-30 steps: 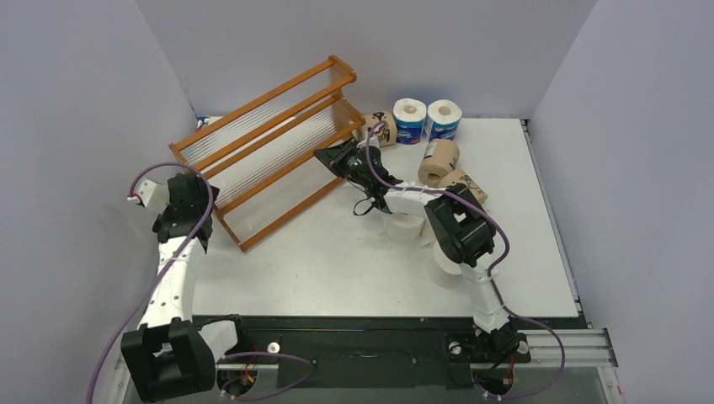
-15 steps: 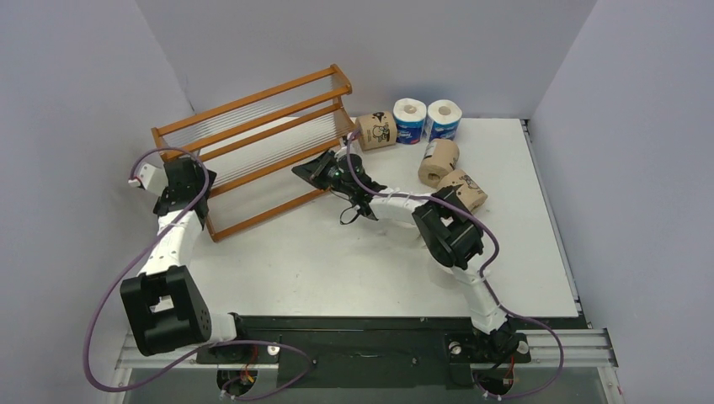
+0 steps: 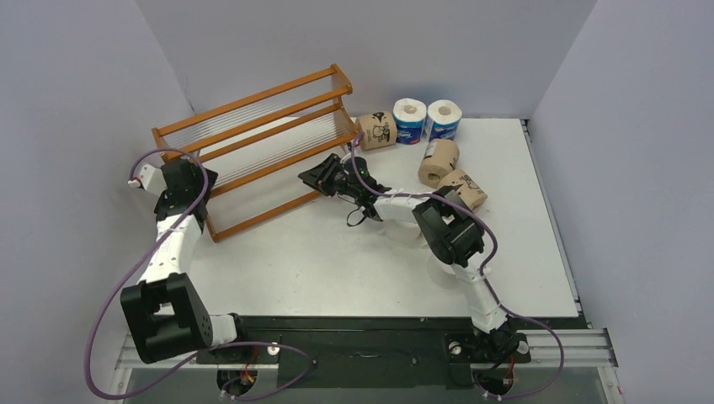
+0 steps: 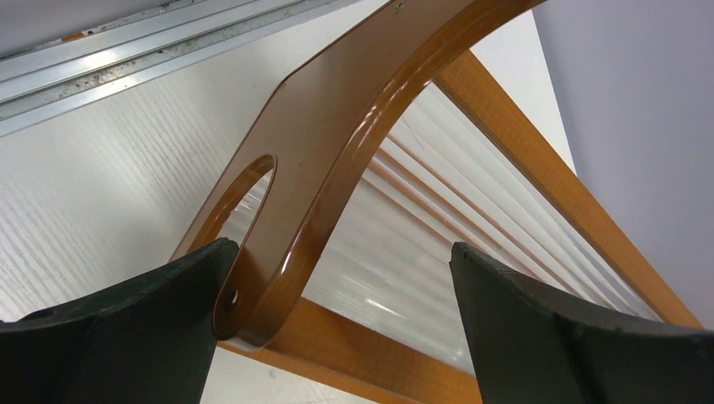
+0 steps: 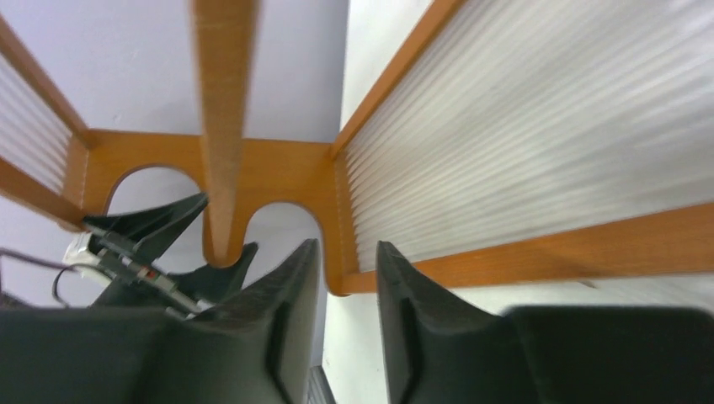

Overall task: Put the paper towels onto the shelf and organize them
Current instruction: Adjust the shelf at the center of the board, then move the paper towel to the center of the board.

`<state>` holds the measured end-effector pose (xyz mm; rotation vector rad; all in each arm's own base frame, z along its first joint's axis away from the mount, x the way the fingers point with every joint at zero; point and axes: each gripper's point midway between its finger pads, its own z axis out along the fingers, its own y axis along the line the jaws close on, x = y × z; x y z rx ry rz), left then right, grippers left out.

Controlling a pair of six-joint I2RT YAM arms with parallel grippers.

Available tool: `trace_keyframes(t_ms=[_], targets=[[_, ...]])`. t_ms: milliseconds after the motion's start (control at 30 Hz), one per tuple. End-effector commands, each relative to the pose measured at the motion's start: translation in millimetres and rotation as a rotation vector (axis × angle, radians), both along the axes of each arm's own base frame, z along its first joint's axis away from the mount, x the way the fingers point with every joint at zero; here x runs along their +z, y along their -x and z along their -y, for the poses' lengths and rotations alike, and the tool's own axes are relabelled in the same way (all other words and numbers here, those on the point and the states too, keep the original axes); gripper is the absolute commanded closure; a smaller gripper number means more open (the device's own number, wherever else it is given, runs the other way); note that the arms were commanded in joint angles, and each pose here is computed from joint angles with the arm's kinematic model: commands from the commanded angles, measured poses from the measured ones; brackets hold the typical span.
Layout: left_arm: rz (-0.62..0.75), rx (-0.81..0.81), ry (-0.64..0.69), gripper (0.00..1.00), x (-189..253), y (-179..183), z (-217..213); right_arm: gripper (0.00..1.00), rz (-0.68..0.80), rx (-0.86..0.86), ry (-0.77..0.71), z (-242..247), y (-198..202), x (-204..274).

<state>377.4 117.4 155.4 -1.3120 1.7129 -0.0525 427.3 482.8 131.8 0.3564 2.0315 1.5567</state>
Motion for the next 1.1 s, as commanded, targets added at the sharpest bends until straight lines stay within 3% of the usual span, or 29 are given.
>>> trace_keyframes(t_ms=[0, 133, 400, 733, 1067], targets=[[0.111, -0.047, 0.0, 0.04, 39, 3, 11, 0.64, 0.112, -0.003, -0.04, 15, 5, 59], [0.117, -0.064, 0.0, 0.04, 50, 19, 18, 0.53, 0.13, -0.012, -0.018, 29, 13, 71], [0.105, -0.15, -0.024, 0.04, 70, 57, 53, 0.46, 0.188, -0.026, 0.113, 59, 48, 91], [0.111, -0.409, -0.115, 0.04, 72, 98, 148, 0.45, 0.278, -0.111, 0.592, 163, 103, 78], [0.122, -0.709, -0.241, 0.04, 61, 127, 244, 0.48, 0.308, -0.43, 0.945, 306, 139, 85]])
